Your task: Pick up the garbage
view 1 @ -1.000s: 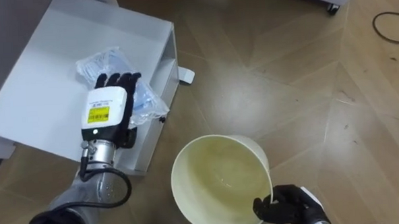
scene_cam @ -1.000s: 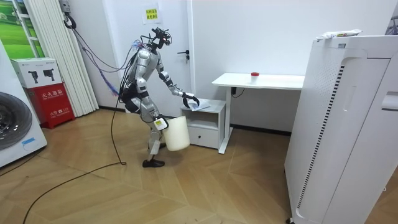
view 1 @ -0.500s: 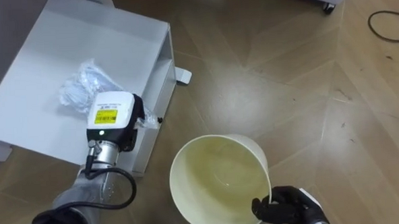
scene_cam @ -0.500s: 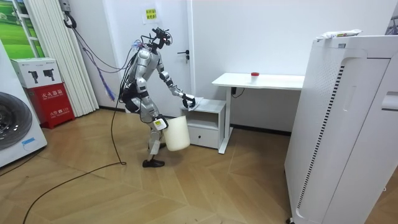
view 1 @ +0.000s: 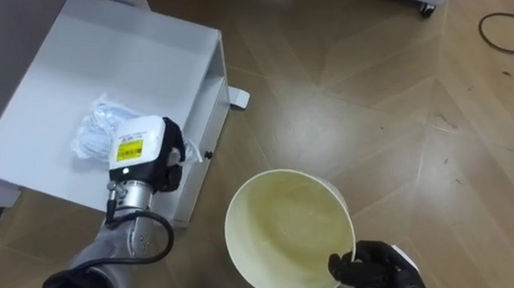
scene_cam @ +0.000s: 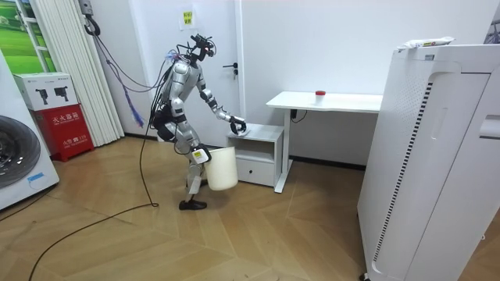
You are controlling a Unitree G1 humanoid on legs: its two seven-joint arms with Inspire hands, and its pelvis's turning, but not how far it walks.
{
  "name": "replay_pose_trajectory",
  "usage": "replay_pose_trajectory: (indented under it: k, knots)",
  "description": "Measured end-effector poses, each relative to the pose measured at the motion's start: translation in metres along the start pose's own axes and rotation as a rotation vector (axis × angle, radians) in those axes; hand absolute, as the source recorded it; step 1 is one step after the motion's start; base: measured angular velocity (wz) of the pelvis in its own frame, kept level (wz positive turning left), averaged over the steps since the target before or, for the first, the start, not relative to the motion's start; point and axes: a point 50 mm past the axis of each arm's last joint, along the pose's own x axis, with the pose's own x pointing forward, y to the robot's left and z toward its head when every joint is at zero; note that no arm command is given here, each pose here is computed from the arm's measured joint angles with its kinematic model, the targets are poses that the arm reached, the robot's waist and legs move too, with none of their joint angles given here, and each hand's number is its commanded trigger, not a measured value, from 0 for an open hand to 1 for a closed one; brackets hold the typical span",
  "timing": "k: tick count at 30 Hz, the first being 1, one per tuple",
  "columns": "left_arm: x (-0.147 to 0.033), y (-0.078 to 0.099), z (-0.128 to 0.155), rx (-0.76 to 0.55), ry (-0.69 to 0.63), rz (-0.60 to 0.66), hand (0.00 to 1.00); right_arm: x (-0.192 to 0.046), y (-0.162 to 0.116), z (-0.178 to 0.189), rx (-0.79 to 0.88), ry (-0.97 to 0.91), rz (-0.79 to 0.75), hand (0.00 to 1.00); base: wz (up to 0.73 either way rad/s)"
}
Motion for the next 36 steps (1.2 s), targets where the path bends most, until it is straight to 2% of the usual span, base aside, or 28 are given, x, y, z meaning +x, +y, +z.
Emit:
replay_pose_trajectory:
  k: [2, 6, 10, 11, 13, 16, 19, 22, 31, 32, 33, 34, 36]
  knots:
    - [-0.003, -0.002, 0.002, -0.133, 0.038, 0.018, 1.0, 0.0, 0.001, 0.0, -0.011, -0.005, -0.005, 1.0, 0.0]
    - [-0.025, -0.023, 0.004, -0.43, 0.148, -0.037, 1.0, 0.0, 0.007, -0.006, -0.01, 0.009, -0.008, 1.0, -0.02]
    - [-0.062, -0.062, 0.013, -0.649, 0.243, -0.228, 1.0, -0.001, 0.016, -0.019, -0.007, 0.059, -0.014, 1.0, -0.06]
    - [-0.067, -0.068, 0.017, -0.671, 0.247, -0.265, 1.0, -0.001, 0.018, -0.021, -0.003, 0.067, -0.015, 1.0, 0.05]
    - [-0.09, -0.09, 0.029, -0.766, 0.279, -0.401, 1.0, -0.002, 0.021, -0.026, -0.002, 0.085, -0.02, 1.0, 0.03]
    - [-0.113, -0.11, 0.043, -0.871, 0.313, -0.548, 1.0, -0.001, 0.028, -0.027, -0.004, 0.085, -0.007, 1.0, -0.04]
    - [-0.129, -0.121, 0.052, -0.929, 0.306, -0.681, 1.0, -0.001, 0.027, -0.027, -0.001, 0.084, -0.01, 1.0, -0.02]
    - [-0.136, -0.125, 0.05, -0.936, 0.31, -0.769, 1.0, -0.001, 0.03, -0.027, 0.0, 0.085, -0.007, 1.0, 0.0]
    - [-0.149, -0.133, 0.056, -0.998, 0.307, -0.911, 1.0, -0.002, 0.03, -0.029, 0.001, 0.091, -0.025, 1.0, -0.02]
    - [-0.15, -0.133, 0.056, -1.0, 0.309, -0.914, 0.85, -0.002, 0.029, -0.029, 0.001, 0.092, -0.025, 1.0, 0.0]
    - [-0.151, -0.133, 0.057, -1.003, 0.308, -0.918, 0.53, -0.002, 0.029, -0.029, 0.0, 0.092, -0.028, 1.0, 0.0]
    - [-0.151, -0.133, 0.057, -1.005, 0.305, -0.921, 0.0, -0.002, 0.029, -0.03, 0.0, 0.089, -0.031, 1.0, 0.0]
    - [-0.151, -0.133, 0.058, -1.006, 0.3, -0.927, 0.0, -0.002, 0.028, -0.03, -0.001, 0.088, -0.034, 1.0, -0.04]
